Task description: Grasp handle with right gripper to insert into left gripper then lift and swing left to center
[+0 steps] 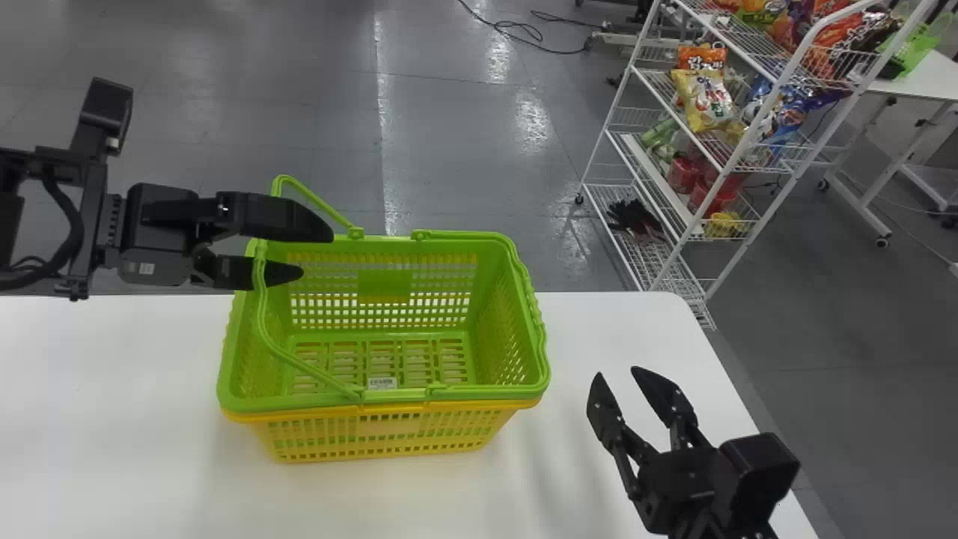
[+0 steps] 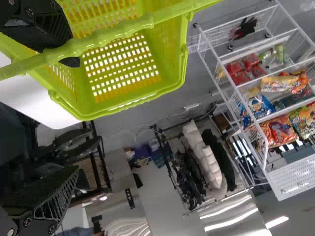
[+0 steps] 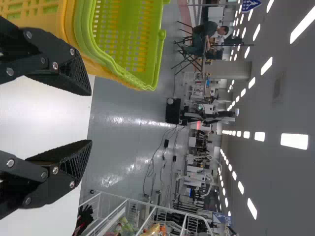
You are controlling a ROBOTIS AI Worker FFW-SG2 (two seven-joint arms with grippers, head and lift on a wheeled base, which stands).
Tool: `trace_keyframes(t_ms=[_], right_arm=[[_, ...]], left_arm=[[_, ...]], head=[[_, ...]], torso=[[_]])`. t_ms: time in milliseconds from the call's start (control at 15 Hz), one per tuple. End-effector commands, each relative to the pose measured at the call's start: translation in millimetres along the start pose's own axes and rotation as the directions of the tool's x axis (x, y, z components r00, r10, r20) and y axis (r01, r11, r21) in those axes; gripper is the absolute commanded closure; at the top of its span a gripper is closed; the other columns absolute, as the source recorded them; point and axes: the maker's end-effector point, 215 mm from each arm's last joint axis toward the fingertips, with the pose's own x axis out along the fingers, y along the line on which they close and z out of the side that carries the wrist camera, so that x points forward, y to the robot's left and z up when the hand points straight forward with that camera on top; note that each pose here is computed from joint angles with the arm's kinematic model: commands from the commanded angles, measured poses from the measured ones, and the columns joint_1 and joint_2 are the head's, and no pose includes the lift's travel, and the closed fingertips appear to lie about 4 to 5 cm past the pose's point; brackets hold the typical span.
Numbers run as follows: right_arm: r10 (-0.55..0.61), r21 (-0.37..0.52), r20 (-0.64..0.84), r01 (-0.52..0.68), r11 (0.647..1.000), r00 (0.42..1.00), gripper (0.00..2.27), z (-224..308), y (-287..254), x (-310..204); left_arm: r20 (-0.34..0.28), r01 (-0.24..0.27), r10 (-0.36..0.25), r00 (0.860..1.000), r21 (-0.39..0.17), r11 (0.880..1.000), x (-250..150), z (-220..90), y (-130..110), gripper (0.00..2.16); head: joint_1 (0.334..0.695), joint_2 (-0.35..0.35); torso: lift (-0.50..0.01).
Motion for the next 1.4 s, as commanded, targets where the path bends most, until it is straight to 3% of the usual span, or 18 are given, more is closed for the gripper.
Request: trace_keyframes(t_ms=[0,67,133,333,1333], right_arm=[[-0.019,-0.027,-0.029,0.018,0.999,0.999,1.96,-1,-8,14],[-0.020,-0.031,-0.040,0.019,0.999,0.999,1.96,-1,-9,20],[-0.018,-0.043,-0.052,0.016,0.999,0.998,2.12,-1,-8,25],[0.009,-0.068,-0.078,-0.014,0.998,0.997,2.16,-2,8,37],[0.051,-0.145,-0.123,-0.068,0.987,0.991,2.16,-3,39,70]], left_arm=[[-0.013,0.020,-0.020,1.000,0.007,1.000,7,-1,-10,0.06],[-0.017,0.022,-0.022,1.000,0.012,1.000,9,-2,-12,0.06],[-0.021,0.024,-0.023,0.999,0.017,1.000,11,-3,-14,0.06],[-0.026,0.033,-0.033,0.999,0.016,0.999,13,-5,-17,0.06],[-0.029,0.055,-0.054,0.998,0.027,0.998,11,-15,-23,0.06]], head=[[0.695,-0.246],[0.695,-0.252],[0.695,-0.264],[0.695,-0.269],[0.695,-0.211]], torso=[[-0.093],[-0.093],[-0.093],[-0.093],[-0.093]])
